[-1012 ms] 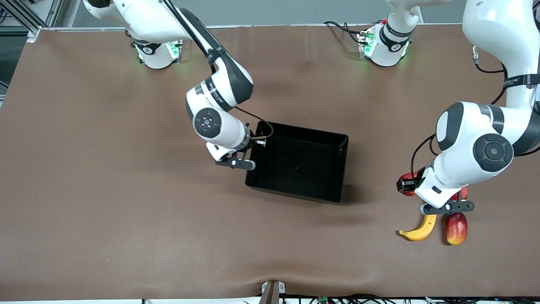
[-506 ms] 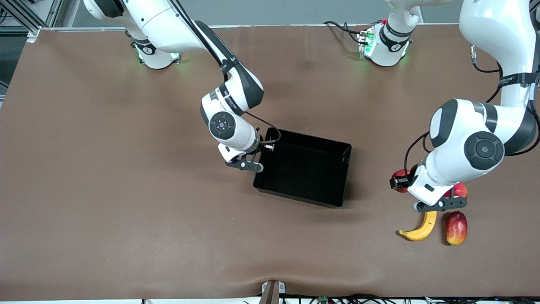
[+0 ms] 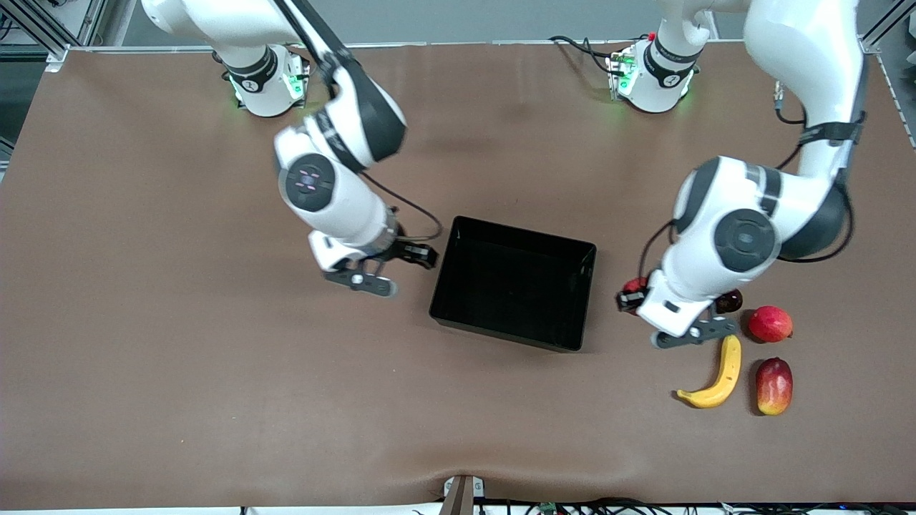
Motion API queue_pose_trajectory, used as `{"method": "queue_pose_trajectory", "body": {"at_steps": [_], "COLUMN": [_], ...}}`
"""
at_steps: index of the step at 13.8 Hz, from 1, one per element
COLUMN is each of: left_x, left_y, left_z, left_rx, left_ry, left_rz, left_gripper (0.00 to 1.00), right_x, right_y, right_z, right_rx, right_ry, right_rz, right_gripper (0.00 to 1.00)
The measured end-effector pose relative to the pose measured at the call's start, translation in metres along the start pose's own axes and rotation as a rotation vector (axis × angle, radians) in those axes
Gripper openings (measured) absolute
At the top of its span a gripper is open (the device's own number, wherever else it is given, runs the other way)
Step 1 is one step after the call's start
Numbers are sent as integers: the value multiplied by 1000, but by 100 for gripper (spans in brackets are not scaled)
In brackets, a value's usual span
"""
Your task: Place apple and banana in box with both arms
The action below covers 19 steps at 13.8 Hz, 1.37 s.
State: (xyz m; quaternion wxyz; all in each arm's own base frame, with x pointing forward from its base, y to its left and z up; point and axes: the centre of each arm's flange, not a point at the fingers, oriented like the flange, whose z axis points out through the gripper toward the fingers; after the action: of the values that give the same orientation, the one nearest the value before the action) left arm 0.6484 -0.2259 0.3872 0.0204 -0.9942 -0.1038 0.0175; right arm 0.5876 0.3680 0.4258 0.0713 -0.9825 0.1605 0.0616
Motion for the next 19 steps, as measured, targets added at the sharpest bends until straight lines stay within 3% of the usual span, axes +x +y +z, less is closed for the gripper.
{"method": "queue_pose_trajectory", "body": {"at_steps": [4, 6, 8, 12, 15, 19], "left_x": [-40, -56, -67, -73, -76, -83], "left_y": [71, 99, 118, 128, 129, 133], "left_z": [30, 50, 69, 118, 150, 167], "left_rx": [0, -5, -13, 0, 15, 30], "left_ry": [-11, -14, -15, -50, -79, -100], "left_rz": [-48, -53, -40, -28, -26, -15], "left_gripper": [65, 65, 65, 65, 65, 65], "right_x": [45, 77, 92, 85, 92, 69], "right_y": [72, 126, 170, 214, 280, 352], "right_z": [-78, -108, -145, -194, -206, -232], "right_rx": [-105, -113, -124, -202, -161, -123], "right_ry": [-80, -99, -56, 36, 73, 91], "right_rz": [97, 99, 43, -111, -188, -363], "right_gripper": [100, 100, 100, 100, 100, 100]}}
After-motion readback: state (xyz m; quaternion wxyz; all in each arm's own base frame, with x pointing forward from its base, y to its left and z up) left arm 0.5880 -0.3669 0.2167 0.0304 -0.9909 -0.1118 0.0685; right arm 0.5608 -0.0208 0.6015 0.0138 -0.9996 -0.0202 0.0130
